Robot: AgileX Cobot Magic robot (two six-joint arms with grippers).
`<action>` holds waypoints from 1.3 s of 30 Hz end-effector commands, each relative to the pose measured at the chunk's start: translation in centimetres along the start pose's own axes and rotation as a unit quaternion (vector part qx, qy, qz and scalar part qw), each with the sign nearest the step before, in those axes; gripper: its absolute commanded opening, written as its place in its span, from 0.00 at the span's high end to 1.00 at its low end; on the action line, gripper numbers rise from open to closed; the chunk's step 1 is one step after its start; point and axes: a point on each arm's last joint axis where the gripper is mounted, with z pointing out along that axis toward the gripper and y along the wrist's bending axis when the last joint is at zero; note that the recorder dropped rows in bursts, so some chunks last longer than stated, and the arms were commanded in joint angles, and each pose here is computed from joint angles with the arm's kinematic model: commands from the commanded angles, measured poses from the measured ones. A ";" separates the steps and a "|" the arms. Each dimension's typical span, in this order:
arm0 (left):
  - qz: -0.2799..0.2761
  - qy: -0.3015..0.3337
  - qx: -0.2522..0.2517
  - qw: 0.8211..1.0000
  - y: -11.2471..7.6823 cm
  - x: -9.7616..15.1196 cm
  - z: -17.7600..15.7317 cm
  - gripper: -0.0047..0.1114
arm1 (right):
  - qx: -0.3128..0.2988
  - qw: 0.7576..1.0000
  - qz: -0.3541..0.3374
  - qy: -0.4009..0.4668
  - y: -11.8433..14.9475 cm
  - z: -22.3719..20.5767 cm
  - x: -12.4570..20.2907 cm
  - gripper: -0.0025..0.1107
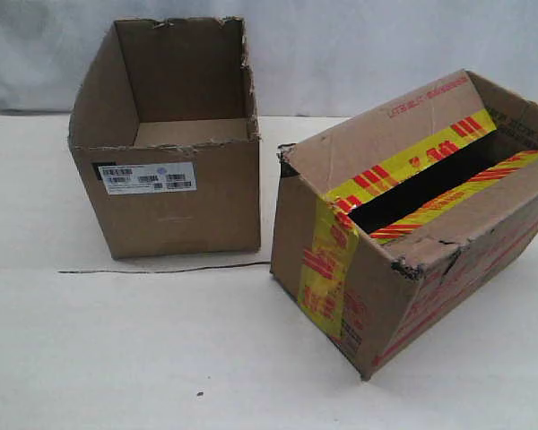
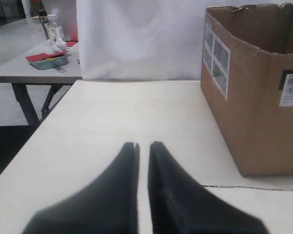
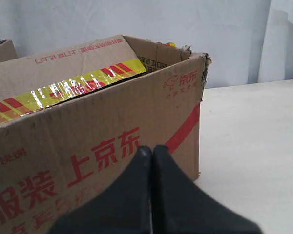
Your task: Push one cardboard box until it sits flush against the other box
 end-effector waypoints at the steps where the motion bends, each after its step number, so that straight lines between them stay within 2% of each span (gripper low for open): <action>1: -0.001 -0.002 -0.001 1.000 0.0 0.1 0.0 0.96 | 0.002 1.000 -0.002 0.001 0.0 0.0 0.2 0.98; 13: -0.001 -0.002 -0.001 1.000 0.0 0.1 0.0 0.96 | 0.000 0.999 -0.002 -0.044 0.0 0.0 -0.7 0.98; 18: -0.001 -0.002 -0.001 1.000 0.0 0.1 0.0 0.96 | -0.015 0.996 0.077 -0.052 0.2 0.0 -0.8 0.98; 23: -0.001 -0.002 -0.001 1.000 0.0 0.1 0.0 0.96 | -0.015 0.994 0.077 -0.082 0.1 -0.1 -1.4 0.98; 29: -0.001 -0.002 -0.001 1.000 0.0 0.1 0.0 0.96 | -0.012 0.996 0.077 -0.042 0.2 0.3 -0.8 0.98; 36: -0.001 -0.002 -0.001 1.000 0.0 0.1 0.0 0.96 | 0.015 0.993 0.090 0.073 -0.1 2.5 0.4 0.98; 39: -0.001 -0.002 -0.001 1.000 0.0 0.1 0.0 0.96 | 0.032 0.991 0.089 0.097 -0.4 3.8 0.7 0.98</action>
